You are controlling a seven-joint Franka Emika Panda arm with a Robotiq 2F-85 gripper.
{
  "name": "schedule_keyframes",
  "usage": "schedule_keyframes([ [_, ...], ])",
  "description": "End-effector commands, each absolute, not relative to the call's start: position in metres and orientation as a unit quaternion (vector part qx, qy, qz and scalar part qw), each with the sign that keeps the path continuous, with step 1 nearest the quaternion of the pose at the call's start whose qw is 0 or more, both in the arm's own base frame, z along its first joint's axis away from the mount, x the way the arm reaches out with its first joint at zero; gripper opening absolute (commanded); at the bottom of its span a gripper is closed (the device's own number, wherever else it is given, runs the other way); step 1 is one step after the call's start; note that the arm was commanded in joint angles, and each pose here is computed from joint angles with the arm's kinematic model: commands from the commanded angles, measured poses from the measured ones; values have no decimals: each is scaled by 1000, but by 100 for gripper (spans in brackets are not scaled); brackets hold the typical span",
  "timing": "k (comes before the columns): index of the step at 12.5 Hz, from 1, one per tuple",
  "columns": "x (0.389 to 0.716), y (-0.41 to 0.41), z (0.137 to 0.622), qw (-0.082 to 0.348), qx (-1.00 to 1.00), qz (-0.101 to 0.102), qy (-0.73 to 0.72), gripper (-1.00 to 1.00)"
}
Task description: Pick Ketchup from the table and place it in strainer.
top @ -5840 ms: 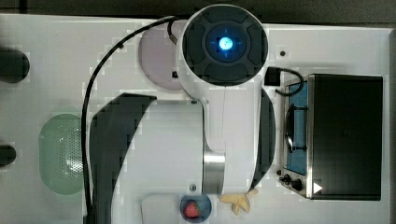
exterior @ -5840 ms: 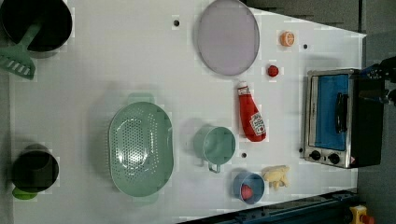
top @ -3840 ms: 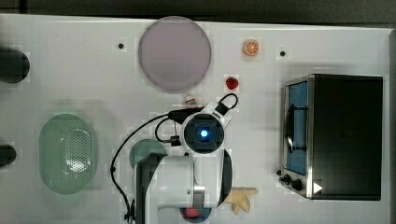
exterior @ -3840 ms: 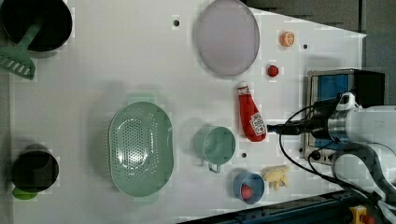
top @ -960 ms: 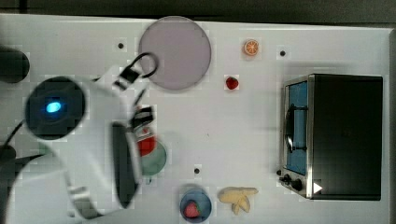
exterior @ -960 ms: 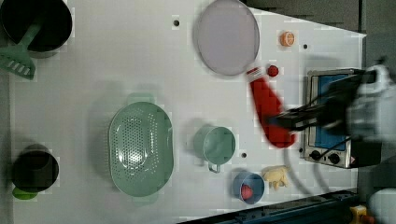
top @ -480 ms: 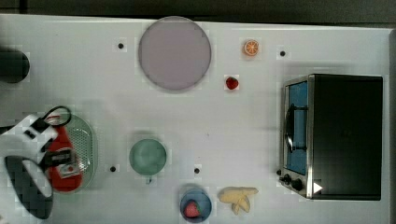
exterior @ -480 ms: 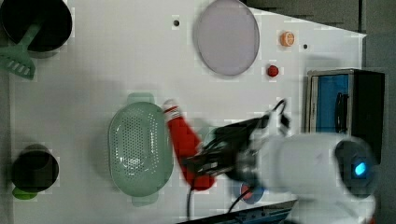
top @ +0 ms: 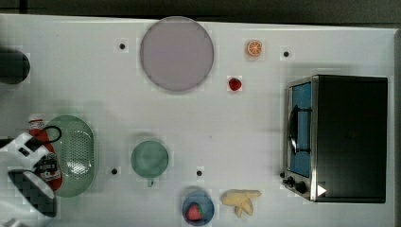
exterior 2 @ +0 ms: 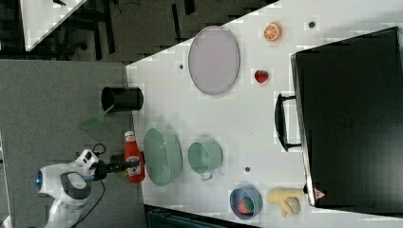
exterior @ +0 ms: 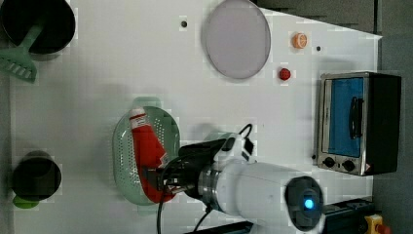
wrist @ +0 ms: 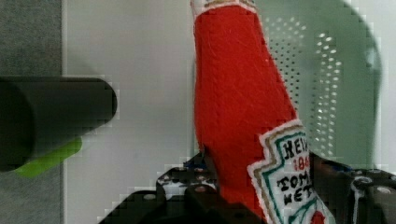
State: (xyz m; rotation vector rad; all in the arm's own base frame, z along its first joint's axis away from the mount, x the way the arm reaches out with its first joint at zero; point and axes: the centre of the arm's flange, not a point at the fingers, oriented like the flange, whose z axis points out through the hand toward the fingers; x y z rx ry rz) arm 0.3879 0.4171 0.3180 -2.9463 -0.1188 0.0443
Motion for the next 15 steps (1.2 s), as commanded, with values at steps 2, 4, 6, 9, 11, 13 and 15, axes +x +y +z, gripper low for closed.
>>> schedule_keyframes([
  [2, 401, 389, 266, 101, -994, 42, 30, 72],
  [4, 405, 391, 268, 114, -992, 33, 33, 100],
  [6, 418, 386, 291, 118, -992, 8, 47, 100],
  [9, 459, 346, 349, 122, -986, -65, 93, 100],
  [11, 493, 300, 392, 118, -976, -111, 143, 100],
  [13, 520, 236, 425, 80, -968, -121, 203, 100],
  [15, 539, 168, 462, 41, -957, -115, 262, 100],
])
